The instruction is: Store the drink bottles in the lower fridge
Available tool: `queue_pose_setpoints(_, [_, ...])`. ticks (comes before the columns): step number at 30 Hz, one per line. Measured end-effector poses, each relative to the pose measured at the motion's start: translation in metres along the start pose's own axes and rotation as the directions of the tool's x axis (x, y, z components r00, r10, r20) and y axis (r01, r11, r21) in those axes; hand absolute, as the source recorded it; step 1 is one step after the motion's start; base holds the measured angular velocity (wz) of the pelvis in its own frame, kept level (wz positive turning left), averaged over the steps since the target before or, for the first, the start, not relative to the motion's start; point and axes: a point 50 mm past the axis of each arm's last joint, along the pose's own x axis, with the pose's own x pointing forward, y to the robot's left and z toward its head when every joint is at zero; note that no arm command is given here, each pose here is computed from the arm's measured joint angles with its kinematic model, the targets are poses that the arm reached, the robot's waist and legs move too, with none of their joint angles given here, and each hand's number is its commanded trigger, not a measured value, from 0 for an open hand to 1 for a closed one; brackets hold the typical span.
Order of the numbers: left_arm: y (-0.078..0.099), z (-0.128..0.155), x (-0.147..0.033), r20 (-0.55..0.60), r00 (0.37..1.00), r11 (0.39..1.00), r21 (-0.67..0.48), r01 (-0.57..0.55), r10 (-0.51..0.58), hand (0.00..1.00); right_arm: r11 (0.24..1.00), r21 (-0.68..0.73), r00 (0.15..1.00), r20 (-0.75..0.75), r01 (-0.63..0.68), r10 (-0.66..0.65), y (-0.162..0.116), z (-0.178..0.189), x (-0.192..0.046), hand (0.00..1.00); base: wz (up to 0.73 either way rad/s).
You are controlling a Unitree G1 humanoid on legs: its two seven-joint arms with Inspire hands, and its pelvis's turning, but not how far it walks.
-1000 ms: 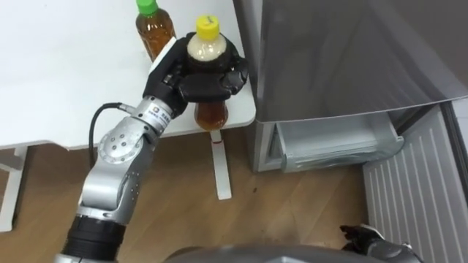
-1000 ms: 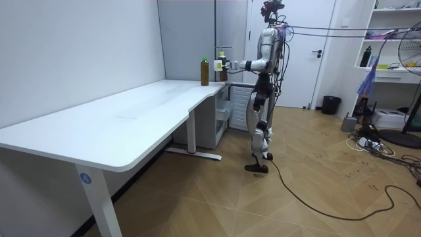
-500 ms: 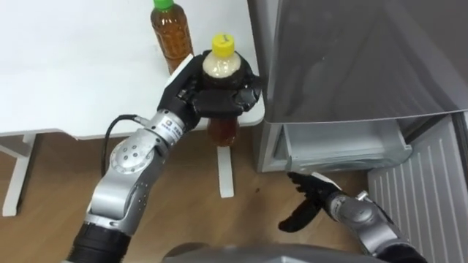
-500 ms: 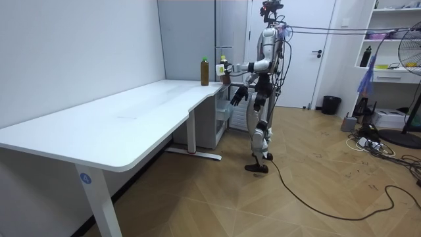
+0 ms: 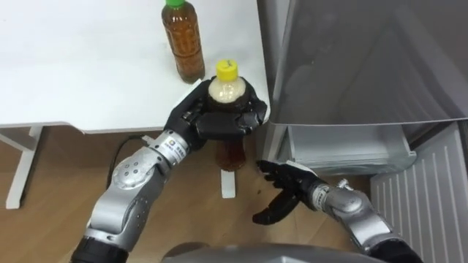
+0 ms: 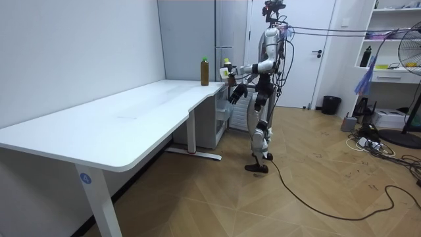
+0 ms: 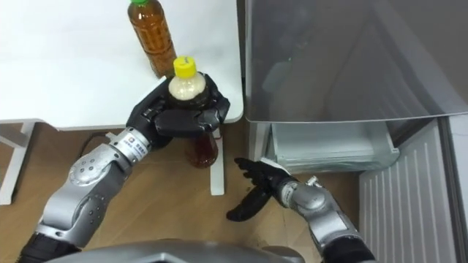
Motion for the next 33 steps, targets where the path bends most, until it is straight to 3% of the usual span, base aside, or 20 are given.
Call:
queue_pose_setpoints(15, [0.004,-0.013,-0.007,-0.054,0.998,1.000,-0.018,-0.013,0.012,1.00,0.954,0.143,0.942,0.250,-0.265,0.225,0.003,0.030,-0.010,0.00,0.01])
queue_pose_setpoints(19, [0.005,-0.021,-0.008,-0.084,0.996,0.999,-0.036,-0.003,0.000,1.00,0.938,0.101,0.917,0.271,-0.331,0.294,0.003,0.037,-0.015,0.00,0.02])
queue_pose_setpoints(33, [0.004,-0.026,-0.012,-0.102,0.994,0.999,-0.045,0.025,-0.029,1.00,0.904,0.146,0.890,0.293,-0.403,0.349,0.003,0.035,-0.021,0.00,-0.01])
